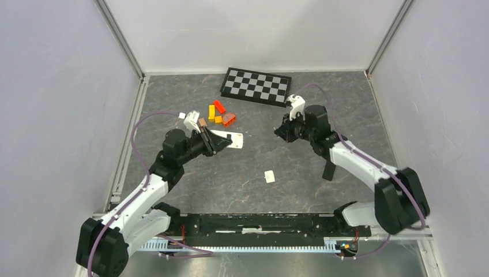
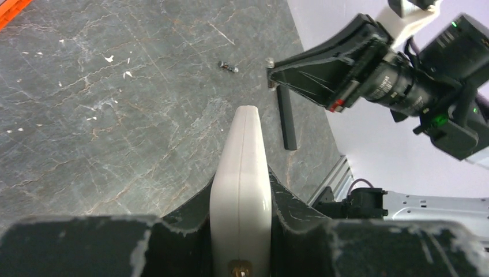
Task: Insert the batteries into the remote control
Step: Pick up the battery from the center of the board, then load the battery into the remote control.
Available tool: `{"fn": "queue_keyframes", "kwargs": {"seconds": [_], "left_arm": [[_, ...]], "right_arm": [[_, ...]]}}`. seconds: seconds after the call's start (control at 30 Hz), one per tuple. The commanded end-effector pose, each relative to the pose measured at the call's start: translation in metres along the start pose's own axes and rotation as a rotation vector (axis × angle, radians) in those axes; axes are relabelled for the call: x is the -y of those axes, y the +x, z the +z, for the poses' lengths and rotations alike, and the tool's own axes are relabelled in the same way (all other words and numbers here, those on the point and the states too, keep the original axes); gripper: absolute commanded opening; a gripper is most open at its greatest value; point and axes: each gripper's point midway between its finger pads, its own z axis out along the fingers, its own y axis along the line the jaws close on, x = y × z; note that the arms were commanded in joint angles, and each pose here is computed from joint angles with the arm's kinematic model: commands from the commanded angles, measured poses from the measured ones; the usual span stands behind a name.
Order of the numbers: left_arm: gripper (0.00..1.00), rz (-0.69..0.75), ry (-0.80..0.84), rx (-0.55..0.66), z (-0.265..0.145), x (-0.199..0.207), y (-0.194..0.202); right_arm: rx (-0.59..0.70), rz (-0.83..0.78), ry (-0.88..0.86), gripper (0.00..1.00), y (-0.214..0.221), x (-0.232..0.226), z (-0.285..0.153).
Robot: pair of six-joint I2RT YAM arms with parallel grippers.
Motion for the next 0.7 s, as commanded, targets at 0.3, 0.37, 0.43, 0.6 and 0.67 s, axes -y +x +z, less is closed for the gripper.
{"fn": "queue_keyframes", "kwargs": {"seconds": [0.3, 0.37, 0.43, 0.6, 0.67], "left_arm": [[0.02, -0.177, 0.296, 0.165, -0.018, 0.069, -0.038], [0.02, -0.208, 0.318, 0.160, -0.021, 0.074, -0.038], [0.02, -0.234, 0.335, 0.156, -0.023, 0.078, -0.039], [0.02, -0.272, 0.367, 0.158, -0.026, 0.086, -0.042], [0.02, -0.278, 0.361, 0.160, -0.025, 0.085, -0.043]], "right_arm": [[0.564, 0.486, -0.222, 0.10, -0.119, -0.128, -0.082], [0.587, 0.488, -0.206, 0.10, -0.126, -0.135, -0.083], [0.597, 0.481, -0.193, 0.10, -0.132, -0.142, -0.081], [0.610, 0.450, -0.170, 0.10, -0.143, -0.157, -0.076], [0.621, 0.446, -0.180, 0.09, -0.148, -0.163, -0.077]]}}
